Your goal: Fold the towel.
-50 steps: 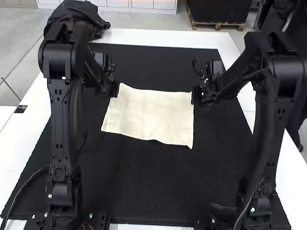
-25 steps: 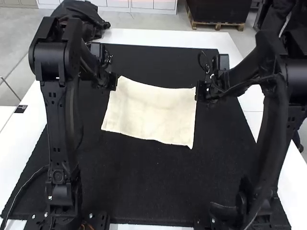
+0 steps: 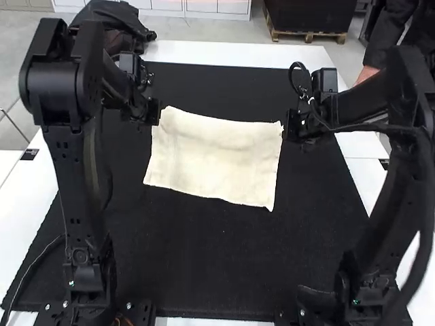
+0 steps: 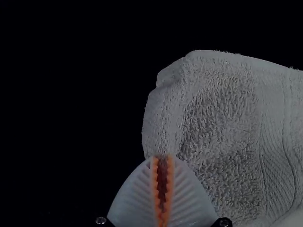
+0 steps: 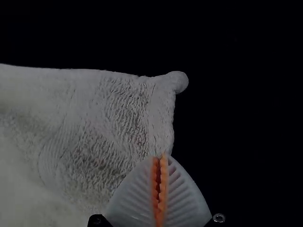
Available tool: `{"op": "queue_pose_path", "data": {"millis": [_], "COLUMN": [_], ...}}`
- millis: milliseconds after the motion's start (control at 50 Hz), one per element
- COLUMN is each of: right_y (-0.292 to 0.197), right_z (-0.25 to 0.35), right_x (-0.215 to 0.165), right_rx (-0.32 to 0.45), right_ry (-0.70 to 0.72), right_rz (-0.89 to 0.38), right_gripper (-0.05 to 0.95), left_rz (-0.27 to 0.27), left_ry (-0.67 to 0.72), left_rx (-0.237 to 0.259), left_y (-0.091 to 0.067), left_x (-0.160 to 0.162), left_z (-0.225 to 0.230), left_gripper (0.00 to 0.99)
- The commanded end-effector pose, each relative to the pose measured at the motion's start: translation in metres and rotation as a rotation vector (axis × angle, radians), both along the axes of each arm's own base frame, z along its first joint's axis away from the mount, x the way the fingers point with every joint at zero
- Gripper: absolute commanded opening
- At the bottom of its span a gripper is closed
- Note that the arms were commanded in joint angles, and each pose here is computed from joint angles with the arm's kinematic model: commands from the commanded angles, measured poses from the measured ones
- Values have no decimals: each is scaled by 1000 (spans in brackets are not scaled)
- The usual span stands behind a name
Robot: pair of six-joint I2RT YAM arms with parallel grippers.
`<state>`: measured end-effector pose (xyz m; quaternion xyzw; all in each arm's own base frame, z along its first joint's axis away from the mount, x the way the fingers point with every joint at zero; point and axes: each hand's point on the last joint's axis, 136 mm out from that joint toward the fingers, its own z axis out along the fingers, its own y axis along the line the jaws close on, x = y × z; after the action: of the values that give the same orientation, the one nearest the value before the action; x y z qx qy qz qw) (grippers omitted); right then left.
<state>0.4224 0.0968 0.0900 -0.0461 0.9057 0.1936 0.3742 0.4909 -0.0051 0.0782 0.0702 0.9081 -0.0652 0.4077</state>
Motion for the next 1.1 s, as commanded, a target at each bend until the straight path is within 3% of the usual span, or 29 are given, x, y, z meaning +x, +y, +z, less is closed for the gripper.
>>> {"op": "queue_pose_path", "data": {"millis": [0,500,1080], "right_y": [-6,1,0], "right_z": [23,10,-35], "right_x": [-4,-47,-88], "right_rx": [30,64,53], "right_ry": [-37,58,168], "right_rz": [-9,37,55], "right_gripper": [-25,-25,-25], "left_rz": [7,-8,-10], "left_ry": [-43,-4,69], "left_rx": [8,24,27], "left_y": [8,5,0], "left_x": [-3,-50,-104], "left_z": [22,26,-8], "left_gripper": [26,26,26]}}
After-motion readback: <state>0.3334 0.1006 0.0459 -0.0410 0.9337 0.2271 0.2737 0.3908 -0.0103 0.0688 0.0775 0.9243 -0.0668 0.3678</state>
